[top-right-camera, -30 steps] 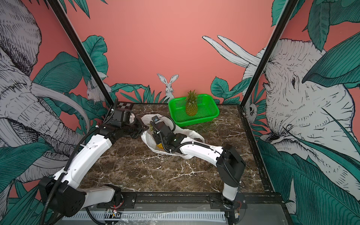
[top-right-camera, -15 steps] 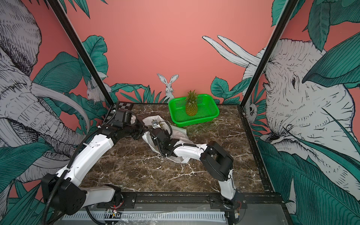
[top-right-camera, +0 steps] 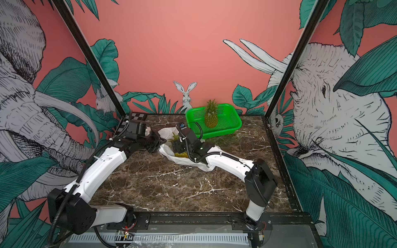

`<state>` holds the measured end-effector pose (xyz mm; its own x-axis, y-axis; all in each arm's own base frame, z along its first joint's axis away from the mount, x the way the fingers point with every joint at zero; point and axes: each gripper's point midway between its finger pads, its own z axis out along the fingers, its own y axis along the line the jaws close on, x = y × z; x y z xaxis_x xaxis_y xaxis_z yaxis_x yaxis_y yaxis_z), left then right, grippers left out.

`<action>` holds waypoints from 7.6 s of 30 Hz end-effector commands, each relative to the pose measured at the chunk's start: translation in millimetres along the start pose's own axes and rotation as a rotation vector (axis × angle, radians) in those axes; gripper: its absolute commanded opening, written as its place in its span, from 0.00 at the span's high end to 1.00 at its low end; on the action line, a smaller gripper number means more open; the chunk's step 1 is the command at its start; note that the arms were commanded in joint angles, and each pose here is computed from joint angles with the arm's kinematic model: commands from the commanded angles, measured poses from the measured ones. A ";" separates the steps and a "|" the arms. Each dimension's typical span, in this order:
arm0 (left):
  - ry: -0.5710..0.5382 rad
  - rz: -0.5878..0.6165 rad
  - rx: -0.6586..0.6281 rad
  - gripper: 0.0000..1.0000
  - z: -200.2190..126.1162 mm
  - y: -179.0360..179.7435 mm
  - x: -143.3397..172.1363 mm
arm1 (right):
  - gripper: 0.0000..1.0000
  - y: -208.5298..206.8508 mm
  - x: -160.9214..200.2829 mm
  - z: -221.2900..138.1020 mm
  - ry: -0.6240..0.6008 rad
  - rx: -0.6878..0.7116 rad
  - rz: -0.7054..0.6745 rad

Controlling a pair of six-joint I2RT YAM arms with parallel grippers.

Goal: Place the pineapple into a plastic bag & tie a knot
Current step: Place the pineapple in the plastic bag, then pick up the pineapple from the basket, then place the pineapple in the plastic bag, then adjust the plastic bag at the center of the board.

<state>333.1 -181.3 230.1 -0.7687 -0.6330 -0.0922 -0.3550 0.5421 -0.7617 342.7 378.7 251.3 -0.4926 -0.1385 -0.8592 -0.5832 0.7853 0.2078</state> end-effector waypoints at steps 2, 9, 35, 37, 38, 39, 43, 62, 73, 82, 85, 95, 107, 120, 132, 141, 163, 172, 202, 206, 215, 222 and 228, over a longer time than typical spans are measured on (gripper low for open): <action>-0.014 -0.021 0.030 1.00 -0.9 -6.7 -5.5 | 0.12 22.4 -51.9 -50.9 -0.089 -0.166 0.084; -0.025 -0.017 0.037 1.00 1.0 -8.1 -8.7 | 0.07 -88.0 -114.1 -71.7 -0.227 0.096 0.257; -0.049 -0.019 -0.026 1.00 10.5 -2.3 -19.1 | 0.01 -339.1 -75.6 110.6 0.041 0.523 0.229; -0.050 -0.021 -0.041 1.00 11.0 0.7 -19.2 | 0.01 -341.4 -68.9 125.2 0.030 0.504 0.235; -0.050 -0.021 -0.046 1.00 11.1 1.4 -19.4 | 0.01 -343.1 -65.0 132.7 0.024 0.494 0.241; -0.049 -0.022 -0.053 1.00 11.5 2.4 -19.5 | 0.01 -344.7 -61.2 140.2 0.018 0.485 0.246; -0.048 -0.020 -0.068 1.00 12.4 3.4 -20.8 | 0.08 -350.1 -51.3 156.7 0.005 0.475 0.260; -0.070 0.010 -0.024 1.00 11.3 -3.6 -23.6 | 1.00 -281.0 -176.4 32.8 -0.208 0.396 0.172; -0.052 0.077 0.012 1.00 11.9 -1.2 -16.3 | 1.00 -93.0 -190.4 -115.5 -0.252 0.127 0.089; -0.036 0.178 0.032 1.00 3.4 -4.8 -10.2 | 1.00 6.1 -123.3 -157.8 -0.130 -0.085 0.200; -0.027 0.217 0.049 1.00 1.8 -10.4 -8.8 | 1.00 14.1 -96.6 -148.0 -0.083 -0.092 0.227; -0.014 0.291 0.090 1.00 -1.6 -21.1 -5.9 | 1.00 -44.5 -32.3 -101.3 -0.015 0.118 0.238; 0.004 0.307 0.110 1.00 -7.8 -19.7 2.3 | 1.00 -79.5 -62.5 -78.3 -0.092 0.224 0.192; 0.035 0.305 0.117 1.00 -5.4 -17.9 7.5 | 1.00 -42.2 -17.5 -67.9 -0.105 0.317 0.030; 0.053 0.295 0.102 1.00 -4.5 -12.1 11.1 | 1.00 -56.7 -23.0 -35.0 -0.235 0.440 -0.042; 0.060 0.280 0.085 1.00 -1.3 -6.0 12.1 | 1.00 -78.3 55.2 2.2 -0.149 0.530 0.004; 0.047 0.270 0.079 1.00 0.4 -3.6 9.8 | 0.13 -39.0 -8.9 -98.6 -0.131 0.226 0.088; 0.044 0.269 0.081 1.00 2.2 -1.3 9.9 | 0.06 -111.8 23.1 -179.6 -0.002 0.377 0.237; 0.068 0.285 0.072 1.00 8.0 1.7 11.8 | 0.51 -179.5 116.0 -113.2 0.173 0.372 0.509; 0.056 0.292 0.074 1.00 6.2 -0.2 10.2 | 1.00 -183.5 100.8 -137.8 0.127 0.399 0.515; 0.002 0.351 0.104 1.00 -14.0 -24.7 1.4 | 1.00 -173.6 34.2 -204.1 -0.017 0.414 0.479; -0.046 0.370 0.122 1.00 -28.0 -36.9 -4.1 | 1.00 -174.9 -4.3 -242.6 -0.093 0.475 0.447; -0.062 0.362 0.112 1.00 -31.8 -33.5 -3.9 | 1.00 -180.7 1.2 -249.1 -0.030 0.527 0.441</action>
<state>333.8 -188.4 255.4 -0.8343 -0.4241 -0.3521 -0.0289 0.6715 -0.7404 287.1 102.9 328.0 -0.5966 0.2781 -0.7528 0.0037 0.9390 0.3439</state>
